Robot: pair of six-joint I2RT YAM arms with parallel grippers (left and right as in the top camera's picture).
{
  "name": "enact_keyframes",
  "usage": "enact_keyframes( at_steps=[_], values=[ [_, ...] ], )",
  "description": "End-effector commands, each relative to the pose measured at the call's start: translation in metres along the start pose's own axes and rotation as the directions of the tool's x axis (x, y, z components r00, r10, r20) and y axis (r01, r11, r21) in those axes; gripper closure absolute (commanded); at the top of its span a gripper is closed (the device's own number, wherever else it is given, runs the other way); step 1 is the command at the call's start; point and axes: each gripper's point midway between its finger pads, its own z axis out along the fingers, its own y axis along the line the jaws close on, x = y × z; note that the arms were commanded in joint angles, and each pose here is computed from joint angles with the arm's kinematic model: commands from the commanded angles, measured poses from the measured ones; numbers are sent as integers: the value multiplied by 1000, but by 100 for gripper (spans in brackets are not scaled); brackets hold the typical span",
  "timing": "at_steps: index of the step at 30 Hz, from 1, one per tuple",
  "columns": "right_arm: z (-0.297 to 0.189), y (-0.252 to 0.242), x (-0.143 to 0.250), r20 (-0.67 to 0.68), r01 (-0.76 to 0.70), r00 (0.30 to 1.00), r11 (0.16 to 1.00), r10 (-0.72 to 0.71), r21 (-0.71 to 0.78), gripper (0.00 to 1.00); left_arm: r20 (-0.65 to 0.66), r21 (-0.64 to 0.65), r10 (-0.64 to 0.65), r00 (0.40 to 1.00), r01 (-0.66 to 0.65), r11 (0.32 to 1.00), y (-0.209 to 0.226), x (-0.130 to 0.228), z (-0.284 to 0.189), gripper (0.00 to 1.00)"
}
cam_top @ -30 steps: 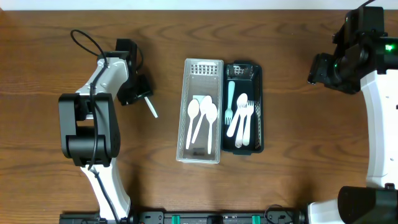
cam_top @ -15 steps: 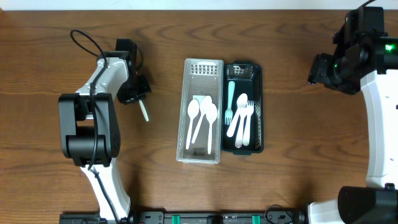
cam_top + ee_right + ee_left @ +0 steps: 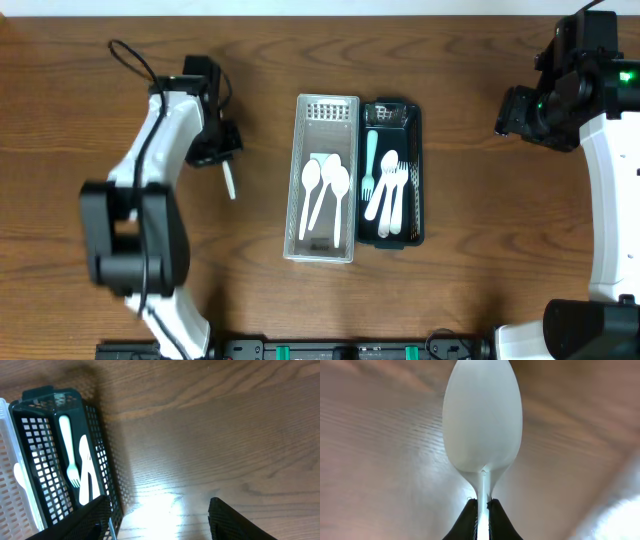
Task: Pack container
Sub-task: 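Carry the last white spoon into the clear basket and release it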
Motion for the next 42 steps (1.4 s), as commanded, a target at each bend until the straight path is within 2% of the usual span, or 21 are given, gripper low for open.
enact_keyframes(
  at_steps=[1,4,7,13,17,22,28,29,32,35,38,42],
  values=[
    [4,-4,0,-9,8,1000,1000,-7,12,35,198,71,131,971,-148,986,-42,2,-77,94],
    [4,-3,-1,-4,7,1000,1000,-7,11,35,287,90,223,931,-258,962,-76,21,-111,94],
    [4,-3,-2,-2,7,1000,1000,-7,11,34,325,94,324,888,-371,924,-112,47,-125,94],
    [4,-3,-2,-2,7,1000,1000,-7,11,34,291,99,471,833,-515,851,-166,83,-95,94],
    [4,-3,-1,-3,8,1000,1000,-8,11,34,222,82,511,830,-538,839,-180,89,-56,93],
    [4,-3,-1,-5,8,1000,1000,-8,11,34,105,45,519,848,-525,850,-175,88,-6,93],
    [4,-4,1,-13,15,1000,1000,-15,14,35,77,34,526,847,-530,847,-173,88,7,91],
    [4,-4,1,-12,15,1000,1000,-15,14,34,85,32,528,845,-532,846,-173,87,5,85],
    [3,-9,-1,-3,15,1000,999,-15,44,34,126,17,565,816,-571,821,-175,80,-12,58],
    [3,-14,-3,7,16,1000,997,-17,74,34,188,13,592,784,-604,797,-177,74,-45,20],
    [3,-15,-6,19,33,999,996,-35,82,33,282,27,575,768,-605,795,-178,65,-82,2],
    [3,-13,-11,40,38,998,996,-41,75,33,399,16,508,763,-560,829,-160,48,-127,2]
  ],
)
